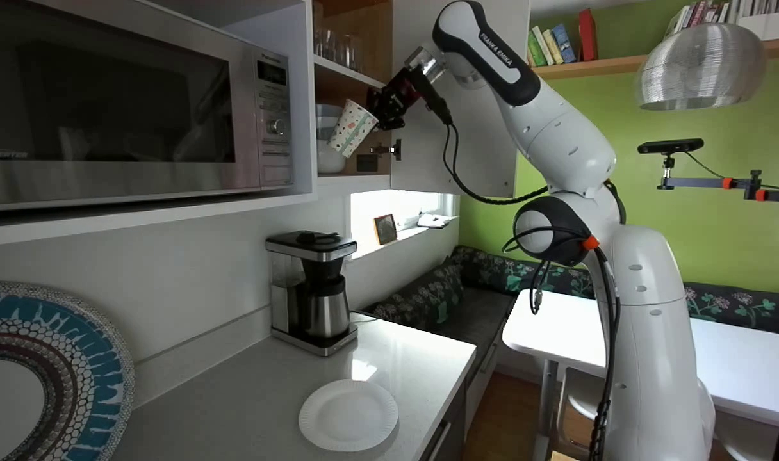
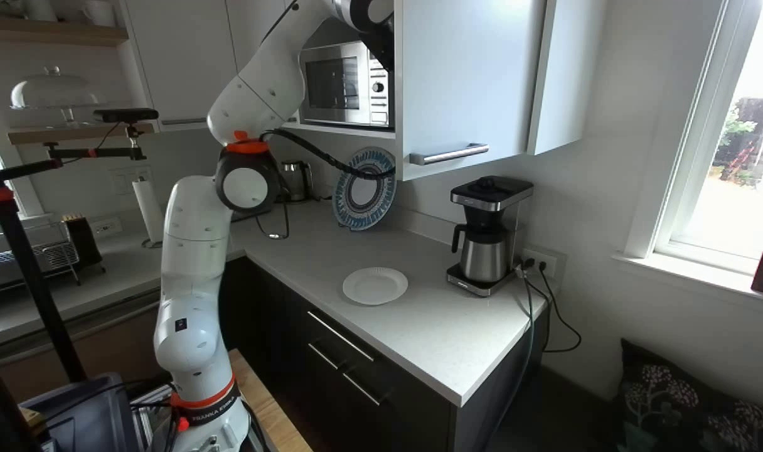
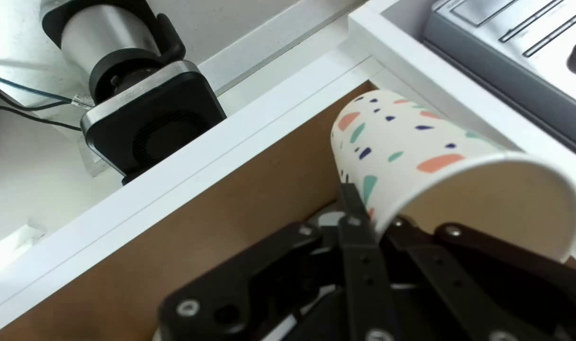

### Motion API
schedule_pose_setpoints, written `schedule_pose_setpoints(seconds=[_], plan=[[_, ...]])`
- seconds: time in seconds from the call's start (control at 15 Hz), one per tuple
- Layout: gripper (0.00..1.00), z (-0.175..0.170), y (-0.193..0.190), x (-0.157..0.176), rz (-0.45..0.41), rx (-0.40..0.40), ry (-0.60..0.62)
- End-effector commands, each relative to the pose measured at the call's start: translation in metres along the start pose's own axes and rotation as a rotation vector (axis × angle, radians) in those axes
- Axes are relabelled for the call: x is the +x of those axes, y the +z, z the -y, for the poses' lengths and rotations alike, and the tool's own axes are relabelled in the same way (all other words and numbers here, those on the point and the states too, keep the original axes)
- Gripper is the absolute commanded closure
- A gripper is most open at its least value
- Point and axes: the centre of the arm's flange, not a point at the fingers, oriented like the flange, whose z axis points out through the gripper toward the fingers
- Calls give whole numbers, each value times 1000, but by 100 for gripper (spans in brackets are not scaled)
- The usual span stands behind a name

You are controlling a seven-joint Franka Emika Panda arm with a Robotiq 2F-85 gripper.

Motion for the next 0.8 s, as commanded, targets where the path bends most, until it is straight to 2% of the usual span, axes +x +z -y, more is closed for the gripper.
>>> schedule_pose_setpoints(seconds=[0.0,0.13,0.73], plan=[[100,-13,-3,-42,84,62,22],[100,-11,3,-56,135,111,27],[100,-25,56,-103,312,89,2]])
